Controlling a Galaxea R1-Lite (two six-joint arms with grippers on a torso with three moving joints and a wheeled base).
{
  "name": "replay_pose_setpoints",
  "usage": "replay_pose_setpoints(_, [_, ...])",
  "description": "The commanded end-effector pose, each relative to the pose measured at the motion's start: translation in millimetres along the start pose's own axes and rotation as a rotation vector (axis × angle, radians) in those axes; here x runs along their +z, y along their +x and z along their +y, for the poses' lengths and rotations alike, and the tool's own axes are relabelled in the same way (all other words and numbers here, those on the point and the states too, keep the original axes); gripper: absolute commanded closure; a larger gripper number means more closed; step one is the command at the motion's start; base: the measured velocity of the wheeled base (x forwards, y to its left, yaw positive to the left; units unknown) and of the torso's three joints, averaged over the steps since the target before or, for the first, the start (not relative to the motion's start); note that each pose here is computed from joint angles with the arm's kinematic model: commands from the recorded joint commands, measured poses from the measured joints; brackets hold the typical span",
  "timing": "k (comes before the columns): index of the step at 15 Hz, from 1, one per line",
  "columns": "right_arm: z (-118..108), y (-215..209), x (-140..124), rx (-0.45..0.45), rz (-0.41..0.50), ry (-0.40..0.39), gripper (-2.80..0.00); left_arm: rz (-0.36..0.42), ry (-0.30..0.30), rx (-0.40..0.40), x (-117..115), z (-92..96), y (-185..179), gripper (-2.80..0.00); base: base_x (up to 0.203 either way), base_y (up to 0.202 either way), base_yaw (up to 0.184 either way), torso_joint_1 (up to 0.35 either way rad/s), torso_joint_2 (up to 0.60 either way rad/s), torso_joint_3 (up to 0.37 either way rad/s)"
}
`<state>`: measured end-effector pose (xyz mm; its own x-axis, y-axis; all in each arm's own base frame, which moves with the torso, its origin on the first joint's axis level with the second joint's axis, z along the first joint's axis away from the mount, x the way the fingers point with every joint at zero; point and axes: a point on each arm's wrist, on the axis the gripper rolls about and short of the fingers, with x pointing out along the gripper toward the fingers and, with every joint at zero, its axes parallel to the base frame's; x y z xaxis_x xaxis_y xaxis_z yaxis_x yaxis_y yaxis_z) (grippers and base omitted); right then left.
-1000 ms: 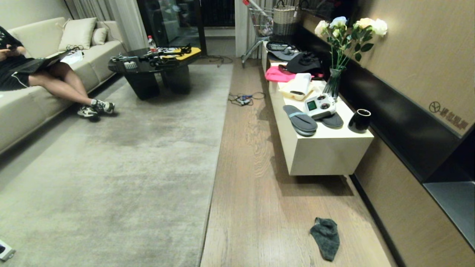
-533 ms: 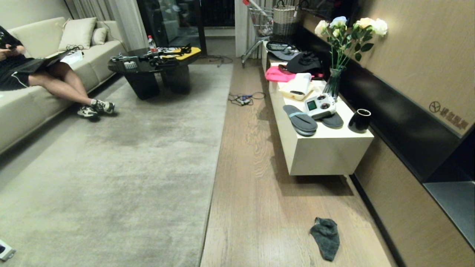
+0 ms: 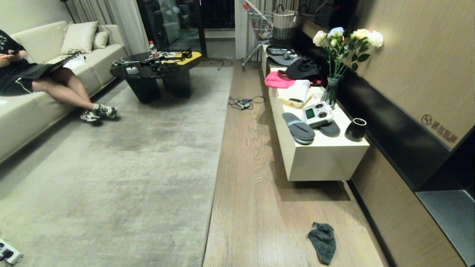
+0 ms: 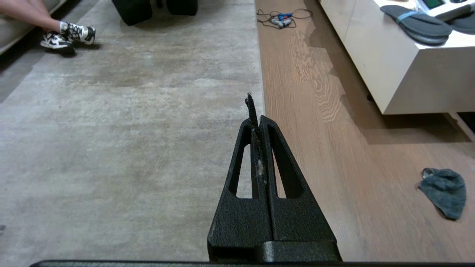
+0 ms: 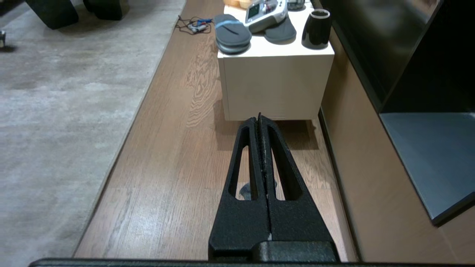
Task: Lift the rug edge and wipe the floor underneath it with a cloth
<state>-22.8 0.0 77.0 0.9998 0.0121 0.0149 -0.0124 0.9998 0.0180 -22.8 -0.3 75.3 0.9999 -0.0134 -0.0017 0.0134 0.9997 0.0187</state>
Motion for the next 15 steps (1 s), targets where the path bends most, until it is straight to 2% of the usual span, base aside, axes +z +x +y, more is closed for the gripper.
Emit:
replay_pose_setpoints(1, [0.0, 0.1, 0.1, 0.002, 0.001, 0.001, 0.0, 0.001, 0.0, 0.0, 0.1, 0.0, 0.1, 0.0, 0.0, 0.0, 0.0, 0.035, -0.44, -0.403])
replay_pose_setpoints(8, [0.0, 0.1, 0.1, 0.001, 0.001, 0.002, 0.0, 0.001, 0.0, 0.0, 0.1, 0.0, 0.1, 0.0, 0.0, 0.0, 0.0, 0.086, -0.45, -0.384])
replay_pose_setpoints(15, [0.0, 0.1, 0.1, 0.002, 0.001, 0.002, 0.0, 0.001, 0.0, 0.0, 0.1, 0.0, 0.1, 0.0, 0.0, 0.0, 0.0, 0.156, -0.51, -0.36])
